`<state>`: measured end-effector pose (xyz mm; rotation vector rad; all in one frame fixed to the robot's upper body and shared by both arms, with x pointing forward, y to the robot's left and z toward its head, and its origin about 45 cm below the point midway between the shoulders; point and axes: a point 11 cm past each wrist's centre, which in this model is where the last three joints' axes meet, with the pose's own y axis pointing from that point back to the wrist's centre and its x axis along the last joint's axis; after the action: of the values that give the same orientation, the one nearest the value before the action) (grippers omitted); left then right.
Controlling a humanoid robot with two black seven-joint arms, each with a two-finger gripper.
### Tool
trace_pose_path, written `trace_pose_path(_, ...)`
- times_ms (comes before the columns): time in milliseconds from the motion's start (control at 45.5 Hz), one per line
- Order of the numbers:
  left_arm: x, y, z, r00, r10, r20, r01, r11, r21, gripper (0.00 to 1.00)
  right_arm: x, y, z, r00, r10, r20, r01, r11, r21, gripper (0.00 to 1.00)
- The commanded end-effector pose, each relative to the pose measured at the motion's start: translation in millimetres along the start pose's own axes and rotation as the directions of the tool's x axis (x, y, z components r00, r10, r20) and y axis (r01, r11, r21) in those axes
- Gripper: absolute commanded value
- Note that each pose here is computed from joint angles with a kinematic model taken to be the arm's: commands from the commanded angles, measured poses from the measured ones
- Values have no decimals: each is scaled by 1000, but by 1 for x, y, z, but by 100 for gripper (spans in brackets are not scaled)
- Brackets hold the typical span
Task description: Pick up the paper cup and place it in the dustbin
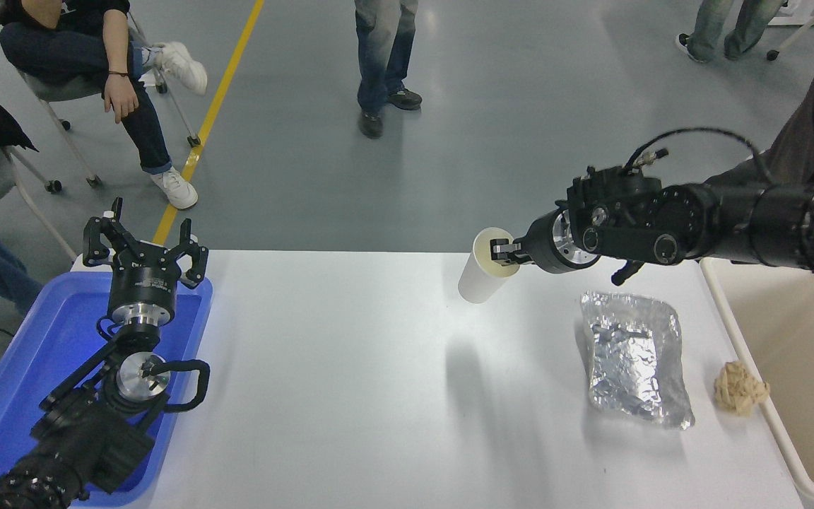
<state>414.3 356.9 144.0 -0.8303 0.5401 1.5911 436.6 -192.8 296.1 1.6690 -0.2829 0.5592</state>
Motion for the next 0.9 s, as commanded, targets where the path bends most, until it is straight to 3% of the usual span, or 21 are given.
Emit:
trace_pose_path(0,0,0,0,1000,0,1,0,1000,1,99,31,102,-4,999,-20,-41,16,997,-75,0)
trace_pose_path(220,0,0,0,1000,0,1,0,1000,1,99,47,146,-10,997,-10,-80,-1,992,-126,0)
trace_pose_path(637,0,0,0,1000,0,1,0,1000,1,99,49,154,-11,995,-10,-95,-4,989,-145,0)
trace_pose_path(879,0,0,0,1000,1,0,-1,1000,-1,99,39,167,63,1000,-11,-8,9,968,-251,0)
